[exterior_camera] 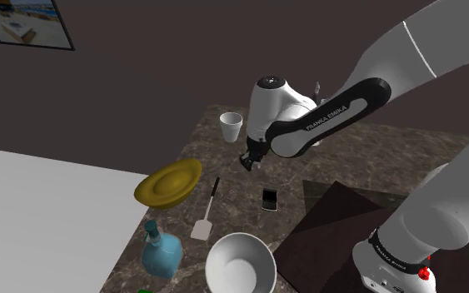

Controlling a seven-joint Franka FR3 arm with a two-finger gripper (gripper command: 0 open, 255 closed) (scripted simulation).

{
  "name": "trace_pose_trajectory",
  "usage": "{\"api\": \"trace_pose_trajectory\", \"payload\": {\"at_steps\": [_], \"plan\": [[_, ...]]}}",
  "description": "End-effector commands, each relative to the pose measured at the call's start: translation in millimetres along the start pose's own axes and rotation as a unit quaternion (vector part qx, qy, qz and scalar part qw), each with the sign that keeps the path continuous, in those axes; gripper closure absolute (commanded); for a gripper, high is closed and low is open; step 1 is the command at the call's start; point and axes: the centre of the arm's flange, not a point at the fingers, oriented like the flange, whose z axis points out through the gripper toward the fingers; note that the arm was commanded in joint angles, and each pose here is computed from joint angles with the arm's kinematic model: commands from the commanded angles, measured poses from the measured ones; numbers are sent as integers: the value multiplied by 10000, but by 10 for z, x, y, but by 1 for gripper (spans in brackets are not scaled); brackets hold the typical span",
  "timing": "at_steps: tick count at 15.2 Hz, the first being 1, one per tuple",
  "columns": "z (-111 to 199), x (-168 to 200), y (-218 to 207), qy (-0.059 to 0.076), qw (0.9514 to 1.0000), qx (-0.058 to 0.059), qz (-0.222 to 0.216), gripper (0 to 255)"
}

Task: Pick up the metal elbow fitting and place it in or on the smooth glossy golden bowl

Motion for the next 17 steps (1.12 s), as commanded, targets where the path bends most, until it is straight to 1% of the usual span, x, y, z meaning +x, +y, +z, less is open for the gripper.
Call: {"api": "trace_pose_trajectory", "payload": {"at_steps": [1,3,17], "plan": [[-101,9,7,-2,10000,1,-1,255],[-163,18,13,-2,10000,1,-1,255],[-113,1194,-1413,-2,10000,1,-1,255]]}}
